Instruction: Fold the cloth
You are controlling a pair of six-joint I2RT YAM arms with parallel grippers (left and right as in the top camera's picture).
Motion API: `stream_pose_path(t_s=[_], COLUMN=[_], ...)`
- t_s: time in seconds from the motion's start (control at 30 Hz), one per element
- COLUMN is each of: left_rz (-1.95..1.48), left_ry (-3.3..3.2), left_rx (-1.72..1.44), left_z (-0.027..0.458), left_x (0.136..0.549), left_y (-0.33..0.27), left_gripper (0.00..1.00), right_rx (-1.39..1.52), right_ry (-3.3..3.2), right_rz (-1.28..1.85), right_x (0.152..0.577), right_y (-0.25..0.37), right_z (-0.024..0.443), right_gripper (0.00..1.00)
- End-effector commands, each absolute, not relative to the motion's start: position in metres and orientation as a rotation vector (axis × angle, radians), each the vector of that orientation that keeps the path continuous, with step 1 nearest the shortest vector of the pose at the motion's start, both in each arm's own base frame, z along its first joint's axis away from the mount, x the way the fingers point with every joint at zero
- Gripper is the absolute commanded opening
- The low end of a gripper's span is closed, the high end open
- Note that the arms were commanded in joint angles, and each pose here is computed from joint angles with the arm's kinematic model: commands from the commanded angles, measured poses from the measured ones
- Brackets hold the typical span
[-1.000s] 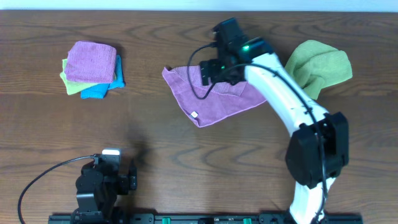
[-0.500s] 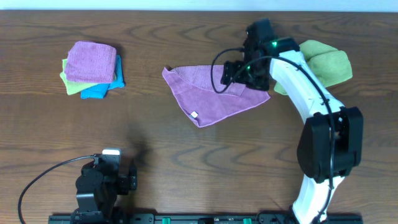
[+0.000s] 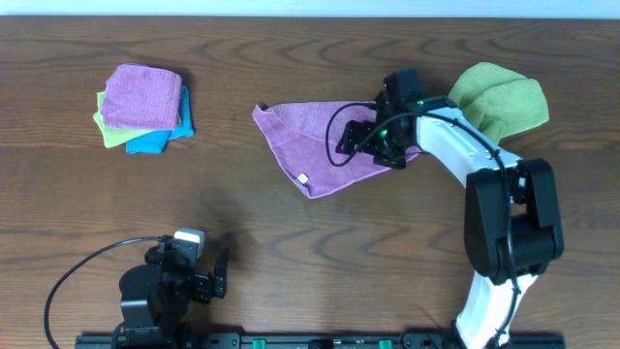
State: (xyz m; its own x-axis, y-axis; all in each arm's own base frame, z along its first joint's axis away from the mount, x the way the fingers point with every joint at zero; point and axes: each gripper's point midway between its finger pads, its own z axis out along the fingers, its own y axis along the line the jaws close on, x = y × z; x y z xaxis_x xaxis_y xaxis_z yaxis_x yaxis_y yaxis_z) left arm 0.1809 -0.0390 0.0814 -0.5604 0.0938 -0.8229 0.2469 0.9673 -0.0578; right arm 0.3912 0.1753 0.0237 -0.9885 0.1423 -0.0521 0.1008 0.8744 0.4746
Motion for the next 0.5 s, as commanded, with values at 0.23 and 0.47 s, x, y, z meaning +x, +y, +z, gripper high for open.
stream_pose_path(t_s=[0.23,0.47], left_rz=[-0.255,-0.255], left_ry=[2.146,2.146], left_rx=[0.276,0.276], left_z=[0.083,0.083], left_x=[0.180,0.180], left_y=[-0.047,-0.047], left_gripper=[0.95,0.95], right_rx=[0.366,0.383], right_ry=[2.850,2.844], right_rz=[0.805,0.749], right_x=[0.414,0.417], right_y=[0.178,0.172], right_z=[0.028,0.025], right_gripper=[0.88,0.81])
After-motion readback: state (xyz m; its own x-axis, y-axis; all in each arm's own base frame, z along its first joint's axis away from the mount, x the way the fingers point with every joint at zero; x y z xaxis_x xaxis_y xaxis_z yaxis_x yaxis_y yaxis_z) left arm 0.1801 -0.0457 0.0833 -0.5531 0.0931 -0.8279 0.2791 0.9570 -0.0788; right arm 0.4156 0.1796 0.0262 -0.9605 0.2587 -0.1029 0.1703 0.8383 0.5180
